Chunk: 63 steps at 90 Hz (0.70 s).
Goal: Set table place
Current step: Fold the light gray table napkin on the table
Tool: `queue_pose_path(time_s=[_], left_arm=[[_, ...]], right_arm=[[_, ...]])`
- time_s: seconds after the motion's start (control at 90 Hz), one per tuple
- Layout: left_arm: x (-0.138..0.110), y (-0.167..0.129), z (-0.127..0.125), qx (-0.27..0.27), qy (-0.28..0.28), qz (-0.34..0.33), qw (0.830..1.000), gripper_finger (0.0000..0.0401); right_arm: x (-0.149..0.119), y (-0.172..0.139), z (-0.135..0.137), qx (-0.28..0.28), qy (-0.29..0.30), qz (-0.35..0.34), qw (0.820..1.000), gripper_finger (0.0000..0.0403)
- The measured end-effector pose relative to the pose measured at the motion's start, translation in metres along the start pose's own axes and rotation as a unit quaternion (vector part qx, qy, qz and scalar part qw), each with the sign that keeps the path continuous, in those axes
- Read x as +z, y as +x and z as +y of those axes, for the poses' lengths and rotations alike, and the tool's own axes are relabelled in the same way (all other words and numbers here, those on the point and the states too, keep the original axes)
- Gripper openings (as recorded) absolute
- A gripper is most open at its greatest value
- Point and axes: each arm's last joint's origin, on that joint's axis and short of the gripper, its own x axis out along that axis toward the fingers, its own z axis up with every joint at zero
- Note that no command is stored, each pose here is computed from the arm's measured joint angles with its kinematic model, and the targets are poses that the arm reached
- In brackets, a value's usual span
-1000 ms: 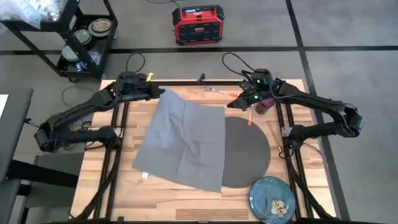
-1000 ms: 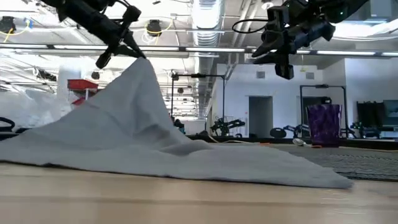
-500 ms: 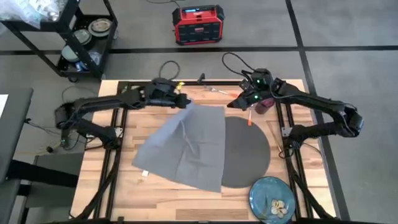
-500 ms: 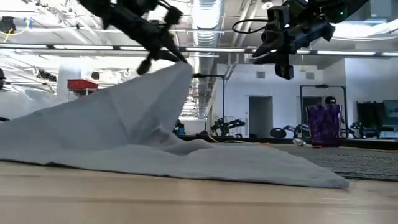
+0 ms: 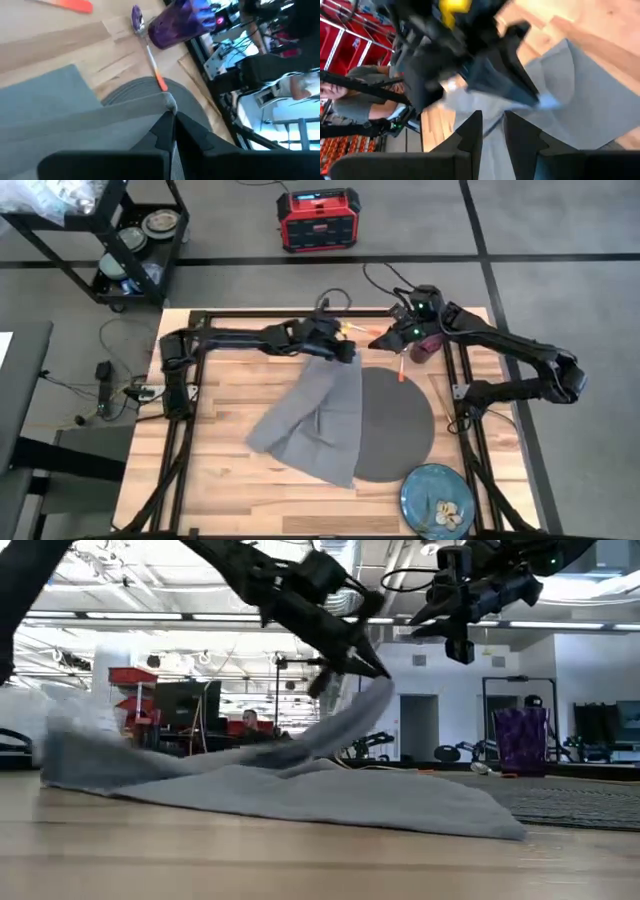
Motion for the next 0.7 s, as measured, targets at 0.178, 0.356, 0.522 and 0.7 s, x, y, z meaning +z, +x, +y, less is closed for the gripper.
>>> queue_pose_path(time_s=[0.178,0.356,0.522,0.7], left_arm=[[-0.007,0.038,0.019,0.017,-0.012,0.080,0.997,0.0011],[-0.005,0.047,0.014,-0.024,0.002,0.102,0.995,0.0071],[0.013,0.033,0.009,-0.038,0.036,0.066,0.996,0.0146],[0.036,-0.004,0.018,0.015,0.040,0.075,0.996,0.0194]], right_arm=[[0.003,-0.011,-0.002,-0.009,0.006,-0.019,1.000,0.0068],[0.000,-0.016,-0.003,-0.012,-0.003,-0.009,1.000,0.0069],[0.000,-0.016,-0.001,0.005,-0.014,-0.004,1.000,0.0091],[-0.007,-0.014,0.005,0.056,-0.007,0.040,0.998,0.0117]])
